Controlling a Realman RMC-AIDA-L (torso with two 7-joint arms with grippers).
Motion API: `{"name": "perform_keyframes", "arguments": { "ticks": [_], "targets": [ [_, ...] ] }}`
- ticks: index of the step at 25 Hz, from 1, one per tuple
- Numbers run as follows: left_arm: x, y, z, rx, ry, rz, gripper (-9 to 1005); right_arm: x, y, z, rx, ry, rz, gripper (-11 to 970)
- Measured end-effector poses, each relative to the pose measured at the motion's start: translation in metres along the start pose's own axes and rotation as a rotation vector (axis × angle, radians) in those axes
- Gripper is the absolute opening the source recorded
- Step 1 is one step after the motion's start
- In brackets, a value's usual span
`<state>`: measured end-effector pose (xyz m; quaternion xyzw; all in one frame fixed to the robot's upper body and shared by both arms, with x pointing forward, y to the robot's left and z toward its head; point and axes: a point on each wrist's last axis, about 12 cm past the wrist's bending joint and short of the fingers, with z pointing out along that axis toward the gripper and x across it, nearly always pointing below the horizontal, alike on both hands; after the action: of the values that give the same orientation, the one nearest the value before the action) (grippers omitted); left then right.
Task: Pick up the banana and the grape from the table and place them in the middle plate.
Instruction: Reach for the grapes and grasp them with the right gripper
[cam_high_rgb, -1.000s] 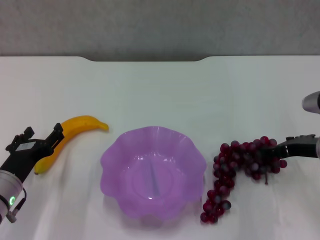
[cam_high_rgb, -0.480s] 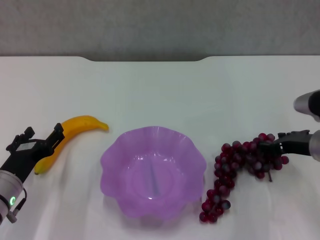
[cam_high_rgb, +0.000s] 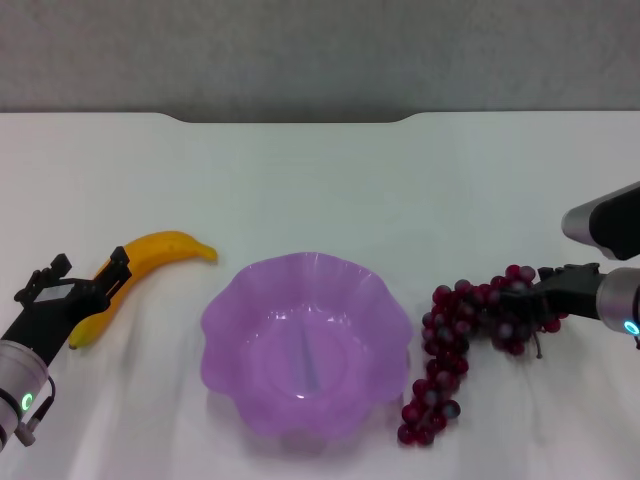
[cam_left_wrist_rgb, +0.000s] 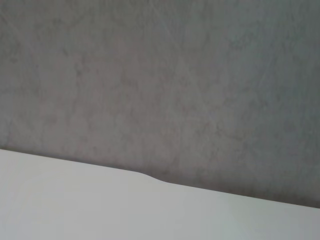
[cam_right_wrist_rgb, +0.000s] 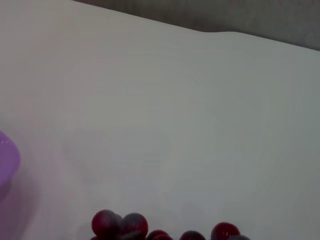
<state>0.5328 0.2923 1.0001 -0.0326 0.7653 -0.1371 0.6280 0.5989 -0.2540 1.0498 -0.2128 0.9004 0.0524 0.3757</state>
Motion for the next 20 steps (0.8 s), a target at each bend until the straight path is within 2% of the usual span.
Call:
{"name": "perform_keyframes", "arguments": {
  "ticks": [5,14,19,20],
  "targets": [
    [0.000,0.000,0.000,-0.001,0.000,0.000,876,-0.001,0.004,0.002,0.003,-0.012,-0.021,643],
    [0.001,0.001,-0.001,-0.004,0.002,-0.001,876,0.000,0.011,0.004,0.015,-0.039,-0.059,430],
    [0.001,0.001,-0.002,-0.005,0.003,-0.002,876,0.001,0.019,0.006,0.012,-0.051,-0.101,249],
    [0.001,0.001,-0.002,-0.005,0.003,-0.002,876,0.001,0.020,0.006,0.012,-0.053,-0.108,236]
  ]
}}
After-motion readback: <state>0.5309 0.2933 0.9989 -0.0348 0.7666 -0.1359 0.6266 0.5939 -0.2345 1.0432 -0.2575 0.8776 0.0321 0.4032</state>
